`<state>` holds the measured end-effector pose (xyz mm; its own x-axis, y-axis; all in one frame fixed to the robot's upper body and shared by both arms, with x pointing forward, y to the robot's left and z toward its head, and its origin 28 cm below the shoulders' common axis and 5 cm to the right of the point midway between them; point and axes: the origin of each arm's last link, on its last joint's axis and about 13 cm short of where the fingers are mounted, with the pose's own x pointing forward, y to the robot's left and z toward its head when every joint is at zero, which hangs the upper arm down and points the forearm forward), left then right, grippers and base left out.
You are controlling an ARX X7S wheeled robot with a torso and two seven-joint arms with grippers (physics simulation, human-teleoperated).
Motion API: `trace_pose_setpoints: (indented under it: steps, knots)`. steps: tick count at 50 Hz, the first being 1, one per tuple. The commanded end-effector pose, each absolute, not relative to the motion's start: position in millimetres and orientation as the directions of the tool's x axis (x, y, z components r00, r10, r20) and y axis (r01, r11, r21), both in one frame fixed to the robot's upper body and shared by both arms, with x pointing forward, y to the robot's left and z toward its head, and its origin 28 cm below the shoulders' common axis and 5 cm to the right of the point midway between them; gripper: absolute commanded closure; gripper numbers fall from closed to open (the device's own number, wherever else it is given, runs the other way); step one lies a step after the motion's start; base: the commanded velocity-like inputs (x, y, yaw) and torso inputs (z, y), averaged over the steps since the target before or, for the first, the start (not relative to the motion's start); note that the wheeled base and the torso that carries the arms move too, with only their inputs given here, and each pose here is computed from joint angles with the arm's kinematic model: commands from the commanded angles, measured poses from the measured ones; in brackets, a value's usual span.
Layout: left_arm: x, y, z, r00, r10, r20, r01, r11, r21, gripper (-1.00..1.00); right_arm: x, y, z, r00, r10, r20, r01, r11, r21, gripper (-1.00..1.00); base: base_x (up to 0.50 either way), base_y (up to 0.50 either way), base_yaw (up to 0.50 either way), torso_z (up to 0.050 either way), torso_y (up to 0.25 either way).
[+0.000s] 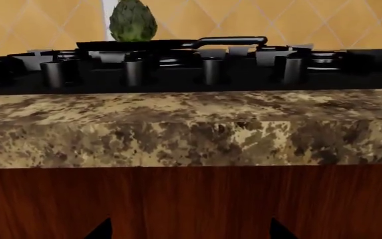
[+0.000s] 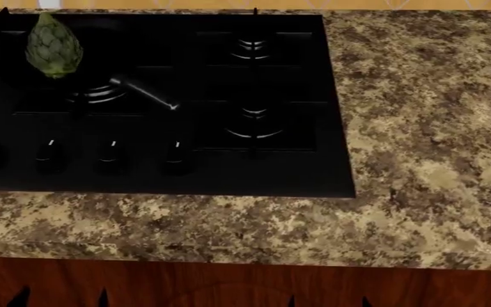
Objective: Pick up the pan and dump the vegetables in it onto the plate. Then return the pan to the stove.
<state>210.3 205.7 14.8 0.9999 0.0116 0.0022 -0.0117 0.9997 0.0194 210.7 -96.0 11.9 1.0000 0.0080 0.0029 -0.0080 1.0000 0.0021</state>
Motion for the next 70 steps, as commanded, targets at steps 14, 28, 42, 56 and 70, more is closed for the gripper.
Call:
trace_pose_setpoints:
  steps: [14,28,42,56,70]
  knots:
    - [194,212,65,0.996,-0.071,0.045,0.070,0.997,0.025,-1.00,199,-105,63,0.998,0.050,0.048,-0.049,0.999,-0.013,-1.00,0.00,0.00,0.00,0.050,0.038]
    - [179,230,137,0.987,-0.089,0.135,0.084,0.996,0.040,-1.00,180,-121,132,0.988,0.099,0.119,-0.087,0.991,-0.104,-1.00,0.00,0.00,0.00,0.050,0.038]
    - [178,237,170,0.976,-0.075,0.205,0.061,0.995,0.074,-1.00,163,-119,165,0.973,0.112,0.202,-0.072,0.978,-0.194,-1.00,0.00,0.42,0.00,0.050,0.038]
    - [179,239,193,0.968,-0.088,0.236,0.068,0.993,0.093,-1.00,162,-118,203,0.954,0.126,0.274,-0.037,0.950,-0.309,-1.00,0.01,0.31,0.00,0.050,0.038]
    - [174,241,197,0.963,-0.090,0.254,0.071,0.994,0.083,-1.00,159,-108,221,0.940,0.165,0.297,-0.053,0.934,-0.352,-1.00,0.50,0.00,0.00,0.050,0.038]
